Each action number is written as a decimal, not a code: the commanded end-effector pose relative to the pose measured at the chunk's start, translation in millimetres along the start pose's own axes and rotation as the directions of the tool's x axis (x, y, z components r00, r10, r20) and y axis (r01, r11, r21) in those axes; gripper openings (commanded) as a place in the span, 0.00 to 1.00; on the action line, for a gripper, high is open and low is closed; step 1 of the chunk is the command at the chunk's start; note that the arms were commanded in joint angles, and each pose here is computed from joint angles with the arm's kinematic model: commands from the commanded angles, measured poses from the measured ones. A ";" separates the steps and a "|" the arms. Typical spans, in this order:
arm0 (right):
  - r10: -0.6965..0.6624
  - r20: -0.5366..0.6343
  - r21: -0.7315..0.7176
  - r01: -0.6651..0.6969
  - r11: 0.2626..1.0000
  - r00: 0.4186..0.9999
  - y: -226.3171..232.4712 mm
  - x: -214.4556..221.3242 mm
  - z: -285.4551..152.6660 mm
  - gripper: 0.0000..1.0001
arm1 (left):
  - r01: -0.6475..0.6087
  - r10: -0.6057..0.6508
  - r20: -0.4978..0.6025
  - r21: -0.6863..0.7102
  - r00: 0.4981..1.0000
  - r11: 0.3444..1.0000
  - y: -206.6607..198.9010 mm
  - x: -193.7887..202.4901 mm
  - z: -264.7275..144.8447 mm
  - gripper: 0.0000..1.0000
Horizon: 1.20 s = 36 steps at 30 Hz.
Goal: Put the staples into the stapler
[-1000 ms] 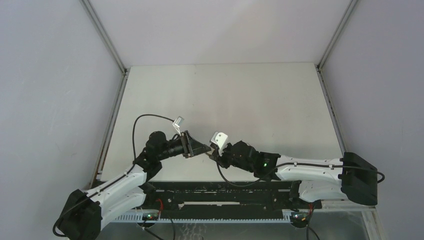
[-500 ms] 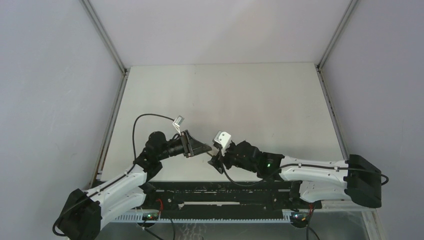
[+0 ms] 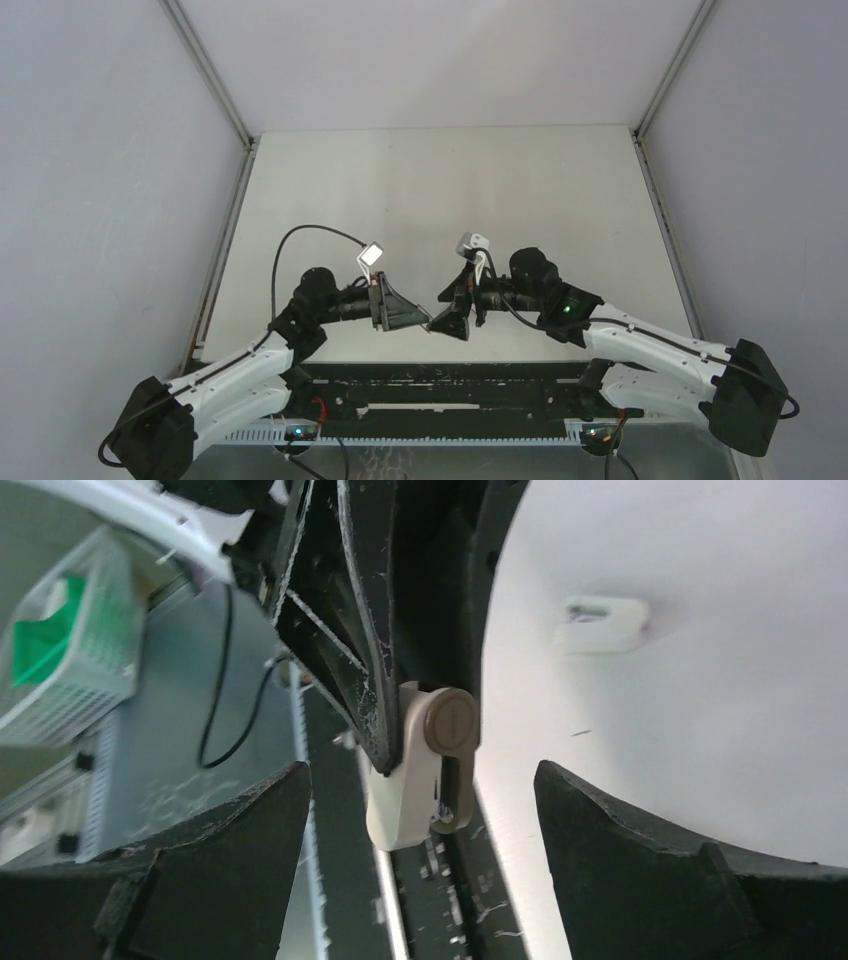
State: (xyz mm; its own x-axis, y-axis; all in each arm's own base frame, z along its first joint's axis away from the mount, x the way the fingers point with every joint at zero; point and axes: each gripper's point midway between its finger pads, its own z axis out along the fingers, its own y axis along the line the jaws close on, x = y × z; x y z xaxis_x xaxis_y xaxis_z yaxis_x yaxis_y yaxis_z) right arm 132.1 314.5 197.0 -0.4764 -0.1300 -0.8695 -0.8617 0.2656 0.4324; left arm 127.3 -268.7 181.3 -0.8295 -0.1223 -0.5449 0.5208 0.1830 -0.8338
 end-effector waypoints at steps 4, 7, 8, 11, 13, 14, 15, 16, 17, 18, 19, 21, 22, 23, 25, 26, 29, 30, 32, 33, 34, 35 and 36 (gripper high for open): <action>0.083 -0.112 -0.243 -0.108 0.964 0.990 42.3 15.0 1.3 0.81 | -0.191 0.189 0.027 0.138 0.982 0.972 -49.1 -16.8 2.5 0.00; 0.089 -0.136 -0.265 -0.123 0.957 0.987 46.7 21.6 7.1 0.81 | -0.204 0.203 0.027 0.152 0.979 0.967 -54.1 -16.0 2.5 0.00; 0.093 -0.141 -0.267 -0.128 0.955 0.986 47.1 22.9 8.7 0.81 | -0.210 0.208 0.028 0.158 0.978 0.965 -56.5 -16.1 2.2 0.00; 0.099 -0.150 -0.273 -0.138 0.952 0.984 47.7 25.3 12.2 0.80 | -0.217 0.214 0.035 0.166 0.976 0.962 -60.7 -16.8 1.7 0.00; 0.104 -0.158 -0.264 -0.144 0.954 0.982 45.4 28.1 14.4 0.78 | -0.222 0.219 0.041 0.170 0.975 0.960 -63.5 -17.6 0.8 0.00; 0.108 -0.165 -0.261 -0.149 0.954 0.980 44.4 30.0 15.2 0.77 | -0.225 0.221 0.045 0.173 0.974 0.959 -64.9 -18.1 0.3 0.00; 0.110 -0.173 -0.260 -0.153 0.953 0.979 43.8 32.0 15.7 0.75 | -0.226 0.221 0.048 0.174 0.974 0.958 -65.7 -18.5 -0.1 0.00; 0.113 -0.177 -0.258 -0.157 0.953 0.978 43.3 33.0 16.1 0.71 | -0.229 0.224 0.051 0.178 0.973 0.957 -67.6 -19.2 -0.7 0.00; 0.114 -0.178 -0.259 -0.158 0.953 0.977 43.3 33.0 16.3 0.64 | -0.228 0.222 0.049 0.179 0.974 0.957 -68.1 -18.8 -0.7 0.00; 0.114 -0.176 -0.258 -0.158 0.953 0.978 43.0 32.7 16.2 0.56 | -0.226 0.221 0.048 0.180 0.974 0.957 -68.3 -18.6 -0.7 0.00; 0.113 -0.172 -0.261 -0.156 0.953 0.979 43.6 31.5 15.9 0.46 | -0.225 0.221 0.047 0.181 0.974 0.957 -68.3 -18.3 -0.8 0.00; 0.107 -0.160 -0.270 -0.148 0.951 0.981 45.6 28.0 14.8 0.11 | -0.222 0.218 0.044 0.179 0.975 0.958 -66.9 -17.3 -0.6 0.00; 0.107 -0.153 -0.270 -0.146 0.952 0.982 45.7 26.1 14.2 0.00 | -0.221 0.217 0.043 0.178 0.975 0.959 -66.5 -17.3 -0.3 0.00; 0.108 -0.145 -0.272 -0.145 0.951 0.983 45.8 24.6 13.5 0.00 | -0.221 0.216 0.043 0.177 0.975 0.959 -66.3 -17.1 -0.2 0.00; 0.111 -0.123 -0.283 -0.142 0.948 0.986 45.9 20.0 11.1 0.00 | -0.221 0.216 0.047 0.175 0.975 0.959 -66.1 -17.7 -0.2 0.00; 0.114 -0.115 -0.286 -0.142 0.948 0.987 45.8 18.3 9.7 0.00 | -0.220 0.215 0.047 0.174 0.976 0.960 -65.9 -17.6 -0.2 0.00; 0.120 -0.110 -0.274 -0.146 0.951 0.987 41.8 17.4 7.1 0.00 | -0.219 0.213 0.053 0.170 0.976 0.961 -65.9 -19.0 -0.1 0.00; 0.124 -0.110 -0.268 -0.149 0.952 0.986 40.0 17.1 6.1 0.02 | -0.216 0.210 0.055 0.166 0.976 0.962 -65.3 -19.6 0.1 0.00; 0.137 -0.110 -0.243 -0.160 0.957 0.984 33.8 16.9 3.7 0.45 | -0.211 0.203 0.068 0.148 0.977 0.966 -63.9 -22.7 0.4 0.00; 0.140 -0.107 -0.221 -0.161 0.962 0.984 29.5 16.8 2.7 0.62 | -0.206 0.198 0.077 0.133 0.977 0.969 -62.6 -24.9 0.5 0.00; 0.143 -0.106 -0.198 -0.162 0.967 0.984 25.3 17.7 1.4 0.71 | -0.199 0.190 0.085 0.116 0.978 0.973 -60.4 -26.7 0.7 0.00; 0.143 -0.102 -0.175 -0.159 0.972 0.984 20.9 17.7 0.3 0.83 | -0.194 0.185 0.095 0.097 0.978 0.976 -58.5 -29.5 0.7 0.00; 0.143 -0.097 -0.153 -0.157 0.976 0.985 16.8 17.8 -1.1 0.87 | -0.188 0.179 0.104 0.078 0.978 0.979 -56.2 -31.8 0.7 0.00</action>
State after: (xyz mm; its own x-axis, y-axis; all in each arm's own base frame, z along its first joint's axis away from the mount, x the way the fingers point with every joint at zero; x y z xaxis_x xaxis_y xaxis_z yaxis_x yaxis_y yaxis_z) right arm 96.7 322.1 179.4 -0.6373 -0.2319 -0.7349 -0.7666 0.0941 0.6352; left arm 111.2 -275.2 209.2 -0.7516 -0.1060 -0.6511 0.6411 0.1152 -0.7588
